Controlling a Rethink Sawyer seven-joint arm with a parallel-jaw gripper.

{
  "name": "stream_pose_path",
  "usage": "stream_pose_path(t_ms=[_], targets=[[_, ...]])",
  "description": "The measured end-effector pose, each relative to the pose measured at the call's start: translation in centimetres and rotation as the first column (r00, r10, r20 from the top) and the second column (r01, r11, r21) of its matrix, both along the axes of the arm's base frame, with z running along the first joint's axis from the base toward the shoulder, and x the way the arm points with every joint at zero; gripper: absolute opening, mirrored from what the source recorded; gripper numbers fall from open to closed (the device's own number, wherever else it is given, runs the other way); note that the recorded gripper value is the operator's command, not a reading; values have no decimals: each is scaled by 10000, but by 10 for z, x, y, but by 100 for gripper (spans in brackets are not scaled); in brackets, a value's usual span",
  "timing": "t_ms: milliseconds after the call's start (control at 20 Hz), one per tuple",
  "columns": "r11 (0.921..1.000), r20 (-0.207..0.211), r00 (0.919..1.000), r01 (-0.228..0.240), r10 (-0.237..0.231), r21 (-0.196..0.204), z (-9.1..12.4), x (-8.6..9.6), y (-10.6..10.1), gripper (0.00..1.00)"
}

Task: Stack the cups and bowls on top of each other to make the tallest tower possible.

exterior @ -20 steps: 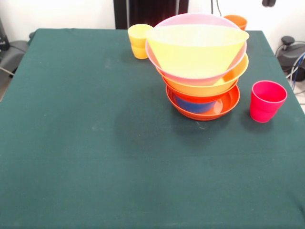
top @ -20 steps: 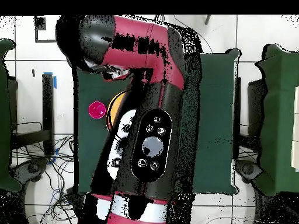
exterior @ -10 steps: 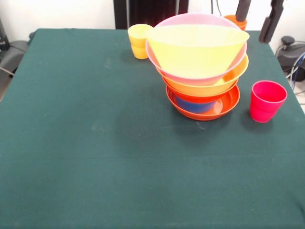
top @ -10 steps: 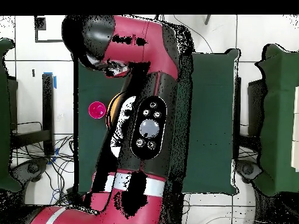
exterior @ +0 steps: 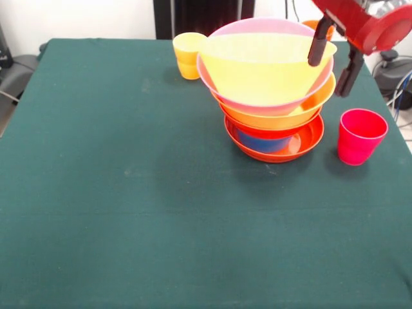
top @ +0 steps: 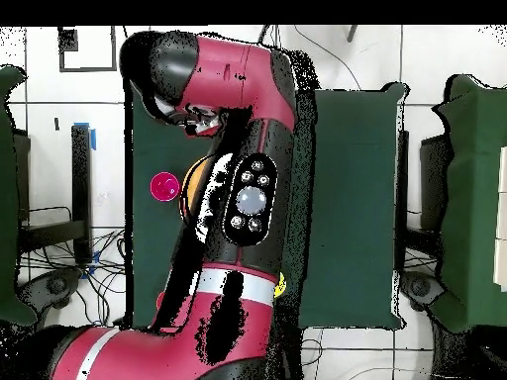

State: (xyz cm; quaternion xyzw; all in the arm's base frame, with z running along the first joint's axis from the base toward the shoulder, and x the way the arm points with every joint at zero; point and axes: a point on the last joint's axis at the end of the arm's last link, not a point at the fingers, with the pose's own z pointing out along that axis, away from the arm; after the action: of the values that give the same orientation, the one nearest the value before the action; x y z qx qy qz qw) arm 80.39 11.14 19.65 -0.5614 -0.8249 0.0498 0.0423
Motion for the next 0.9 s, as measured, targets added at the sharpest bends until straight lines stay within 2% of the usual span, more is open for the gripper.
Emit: stream_pose_path(t_ms=[350, 900], targets=[[10000, -107, 9999, 2, -2, 52, -11, 1, 2, 100], [9996, 343, 9994, -61, 51, 289, 6, 14, 13, 100]])
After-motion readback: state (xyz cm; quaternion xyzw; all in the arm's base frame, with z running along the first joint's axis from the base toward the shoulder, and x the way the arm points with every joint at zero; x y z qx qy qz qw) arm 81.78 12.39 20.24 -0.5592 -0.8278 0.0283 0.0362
